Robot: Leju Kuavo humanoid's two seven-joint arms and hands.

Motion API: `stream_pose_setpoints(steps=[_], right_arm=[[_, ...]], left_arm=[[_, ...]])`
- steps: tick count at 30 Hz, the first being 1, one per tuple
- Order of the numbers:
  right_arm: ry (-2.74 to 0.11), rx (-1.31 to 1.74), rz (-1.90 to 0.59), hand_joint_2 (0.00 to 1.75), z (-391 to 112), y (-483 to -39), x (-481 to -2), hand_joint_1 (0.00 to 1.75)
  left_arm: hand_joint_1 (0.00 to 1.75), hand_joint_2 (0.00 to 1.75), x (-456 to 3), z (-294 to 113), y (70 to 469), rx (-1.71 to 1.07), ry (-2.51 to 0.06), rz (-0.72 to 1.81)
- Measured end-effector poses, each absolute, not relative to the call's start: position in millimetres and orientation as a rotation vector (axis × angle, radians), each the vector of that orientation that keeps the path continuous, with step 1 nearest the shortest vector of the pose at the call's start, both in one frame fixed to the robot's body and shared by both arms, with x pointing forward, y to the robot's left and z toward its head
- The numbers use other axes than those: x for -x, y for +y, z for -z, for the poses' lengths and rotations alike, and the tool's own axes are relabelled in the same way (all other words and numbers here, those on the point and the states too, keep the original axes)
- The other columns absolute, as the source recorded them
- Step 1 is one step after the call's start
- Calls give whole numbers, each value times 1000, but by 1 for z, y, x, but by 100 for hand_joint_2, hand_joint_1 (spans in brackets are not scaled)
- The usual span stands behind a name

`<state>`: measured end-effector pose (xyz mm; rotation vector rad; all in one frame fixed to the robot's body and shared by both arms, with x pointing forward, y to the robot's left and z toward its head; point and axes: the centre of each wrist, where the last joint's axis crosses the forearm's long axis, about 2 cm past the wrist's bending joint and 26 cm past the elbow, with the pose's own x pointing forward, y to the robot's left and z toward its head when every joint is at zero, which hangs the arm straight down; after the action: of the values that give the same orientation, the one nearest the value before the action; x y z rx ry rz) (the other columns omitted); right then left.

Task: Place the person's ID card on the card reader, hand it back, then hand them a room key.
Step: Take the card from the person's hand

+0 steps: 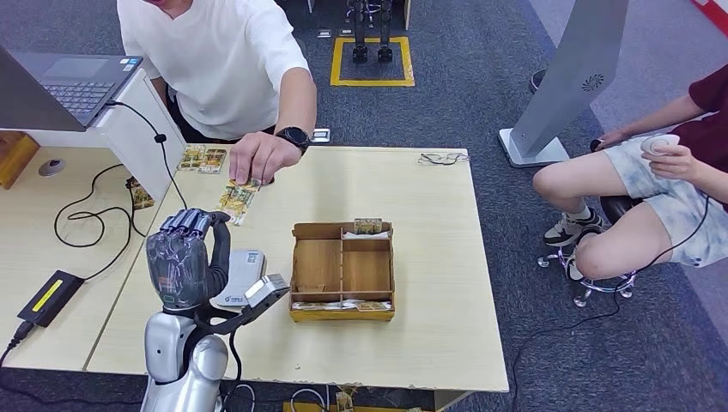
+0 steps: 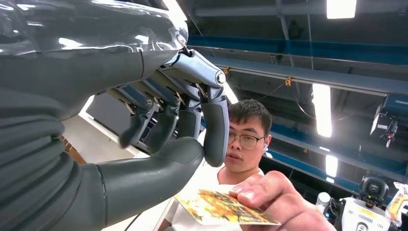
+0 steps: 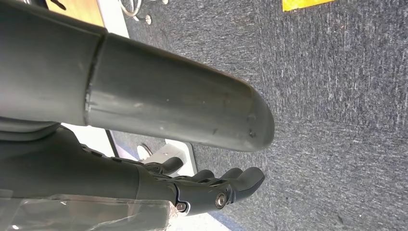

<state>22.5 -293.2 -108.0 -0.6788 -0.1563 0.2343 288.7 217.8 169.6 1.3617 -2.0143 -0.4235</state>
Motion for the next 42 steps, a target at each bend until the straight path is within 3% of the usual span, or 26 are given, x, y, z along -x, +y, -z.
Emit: stream_pose_setpoints(steps=[12, 16, 17, 42], right_arm=[[-168, 683, -238, 0, 108, -294, -22, 0], [-173, 688, -238, 0, 108, -295, -22, 0], [-174, 690, -238, 0, 108, -296, -22, 0], [-192, 696, -244, 0, 108, -297, -22, 0]], left_arm=[[175, 175, -289, -172, 220, -1309, -2083, 364], [5, 175, -289, -173, 221, -1298, -2101, 342], [0, 175, -289, -174, 221, -1295, -2102, 336], [0, 175, -287, -176, 230, -1368, -2075, 356]])
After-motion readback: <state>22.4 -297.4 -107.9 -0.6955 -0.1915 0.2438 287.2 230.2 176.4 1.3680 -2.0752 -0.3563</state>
